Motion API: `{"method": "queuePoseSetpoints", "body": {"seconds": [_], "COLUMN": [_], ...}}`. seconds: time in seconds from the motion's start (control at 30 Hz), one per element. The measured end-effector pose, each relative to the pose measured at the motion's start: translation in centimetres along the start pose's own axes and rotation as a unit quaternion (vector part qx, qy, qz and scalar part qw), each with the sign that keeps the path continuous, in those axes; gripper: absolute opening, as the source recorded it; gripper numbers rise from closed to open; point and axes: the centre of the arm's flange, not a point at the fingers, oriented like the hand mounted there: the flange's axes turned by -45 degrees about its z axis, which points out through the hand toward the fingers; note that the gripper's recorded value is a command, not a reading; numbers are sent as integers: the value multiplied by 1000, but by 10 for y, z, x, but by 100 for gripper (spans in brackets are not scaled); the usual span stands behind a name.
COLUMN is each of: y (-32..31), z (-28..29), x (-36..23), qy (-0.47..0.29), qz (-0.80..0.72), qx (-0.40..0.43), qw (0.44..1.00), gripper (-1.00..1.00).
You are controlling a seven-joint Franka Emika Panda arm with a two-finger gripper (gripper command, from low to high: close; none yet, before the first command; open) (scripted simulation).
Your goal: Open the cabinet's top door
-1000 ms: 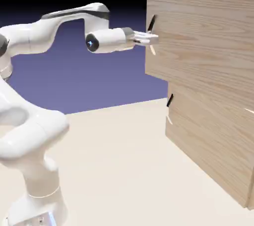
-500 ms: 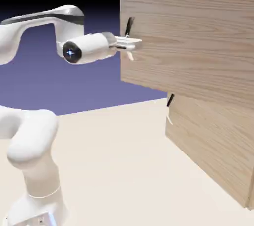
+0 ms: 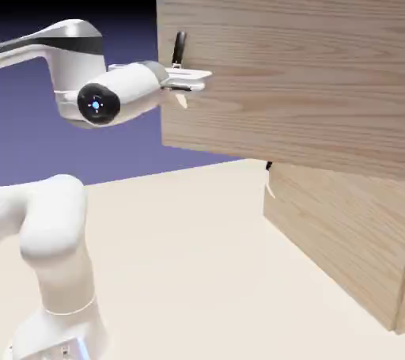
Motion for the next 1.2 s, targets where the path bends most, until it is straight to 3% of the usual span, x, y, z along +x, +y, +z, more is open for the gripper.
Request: {"method": "queuePoseSetpoints", "body": {"seconds": [0.53, 1.2], "y": [-53, -195], "z": [-124, -281], "x": [0, 0], "qy": [0, 0], "qz": [0, 0], "qx": [-126, -320], "qw": [992, 947], "gripper": [-100, -100]}}
